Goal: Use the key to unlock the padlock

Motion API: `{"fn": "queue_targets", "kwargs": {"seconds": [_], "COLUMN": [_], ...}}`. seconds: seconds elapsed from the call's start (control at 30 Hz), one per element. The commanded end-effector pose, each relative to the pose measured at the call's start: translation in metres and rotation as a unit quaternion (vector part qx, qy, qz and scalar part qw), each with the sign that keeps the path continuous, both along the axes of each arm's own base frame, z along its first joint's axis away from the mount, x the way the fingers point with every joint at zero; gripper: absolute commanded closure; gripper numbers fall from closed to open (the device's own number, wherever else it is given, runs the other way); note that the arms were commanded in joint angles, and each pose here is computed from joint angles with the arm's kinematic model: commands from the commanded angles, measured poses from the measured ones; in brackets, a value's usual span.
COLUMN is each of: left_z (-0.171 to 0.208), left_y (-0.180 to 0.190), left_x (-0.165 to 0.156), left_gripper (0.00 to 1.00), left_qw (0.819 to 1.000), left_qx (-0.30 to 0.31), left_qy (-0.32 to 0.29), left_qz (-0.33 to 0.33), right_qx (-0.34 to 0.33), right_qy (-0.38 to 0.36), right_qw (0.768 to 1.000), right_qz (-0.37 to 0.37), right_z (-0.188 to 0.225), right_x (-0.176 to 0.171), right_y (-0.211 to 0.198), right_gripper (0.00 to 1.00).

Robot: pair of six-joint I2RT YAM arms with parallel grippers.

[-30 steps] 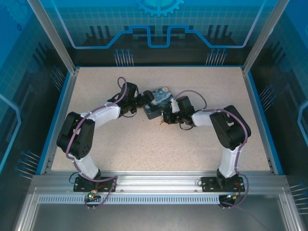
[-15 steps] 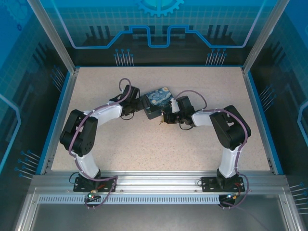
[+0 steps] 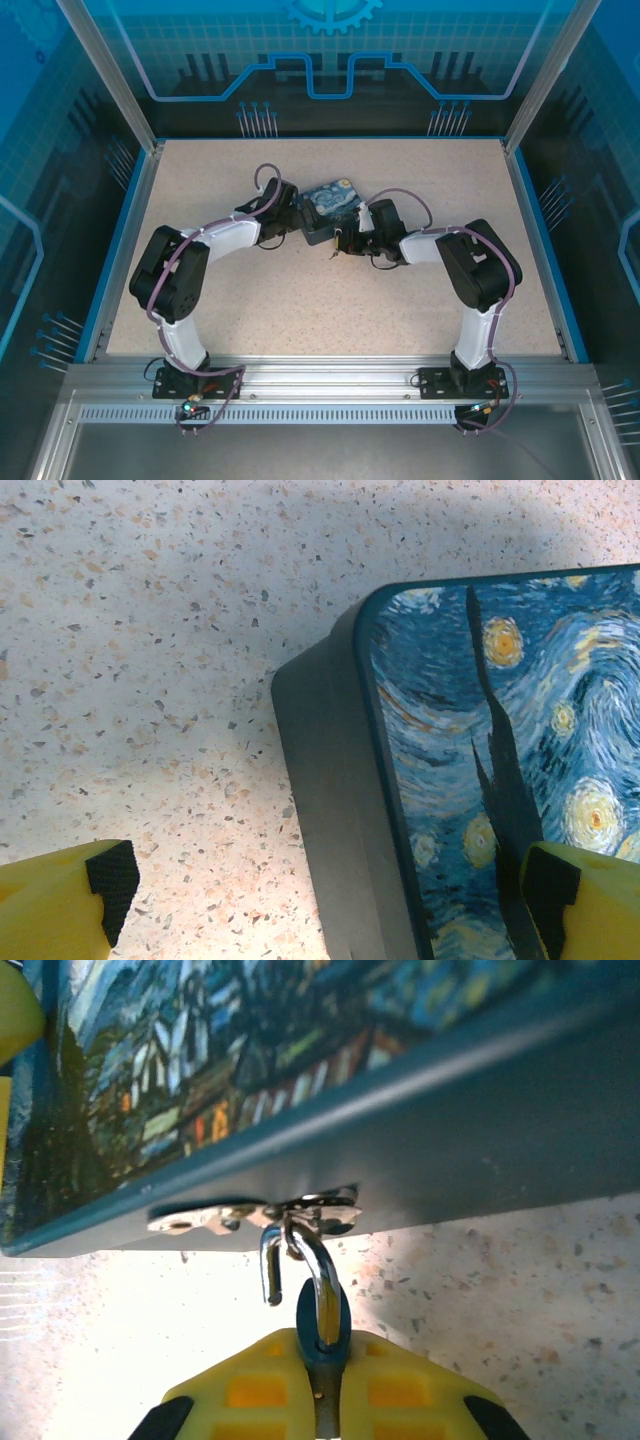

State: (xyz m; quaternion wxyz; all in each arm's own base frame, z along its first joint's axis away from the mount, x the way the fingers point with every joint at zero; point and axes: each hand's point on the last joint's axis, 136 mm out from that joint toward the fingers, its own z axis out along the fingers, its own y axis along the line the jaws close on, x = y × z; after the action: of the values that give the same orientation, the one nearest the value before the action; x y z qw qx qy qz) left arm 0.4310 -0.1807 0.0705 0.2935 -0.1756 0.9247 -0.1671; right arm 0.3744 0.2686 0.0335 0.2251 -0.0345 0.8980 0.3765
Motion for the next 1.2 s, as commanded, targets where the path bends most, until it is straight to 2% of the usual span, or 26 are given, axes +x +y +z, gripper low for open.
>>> {"fn": "queue_targets", "kwargs": {"seconds": [0.0,0.33,0.8,1.17], "left_z": [-0.041,-0.051,-0.063,-0.070], "left_y": [0.002,0.002,-0.002,-0.006], "left_x": [-0.030,-0.036,-0.042,-0.044], "left_gripper": [0.01,0.01,0.02,0.06], "left_qw": [0.998,0.996,0.995,0.993], "left_qx": [0.021,0.016,0.006,0.001], "left_qy": [0.067,0.085,0.100,0.113], "left_qz": [-0.005,0.000,-0.006,-0.017], "right_qx": [0.012,0.070,0.159,0.188], "right_qy": [0.111,0.152,0.134,0.122], "right_qw": [0.993,0.981,0.966,0.956], "right_qz": [-0.049,-0.100,-0.154,-0.189], "right_z": [-0.031,-0.035,-0.015,-0.007], "right_x": [-0.018,-0.019,0.005,0.030], "right_y": [-0.011,-0.011,-0.007,-0.011], "right_gripper": [1.00,1.00,1.00,1.00]}}
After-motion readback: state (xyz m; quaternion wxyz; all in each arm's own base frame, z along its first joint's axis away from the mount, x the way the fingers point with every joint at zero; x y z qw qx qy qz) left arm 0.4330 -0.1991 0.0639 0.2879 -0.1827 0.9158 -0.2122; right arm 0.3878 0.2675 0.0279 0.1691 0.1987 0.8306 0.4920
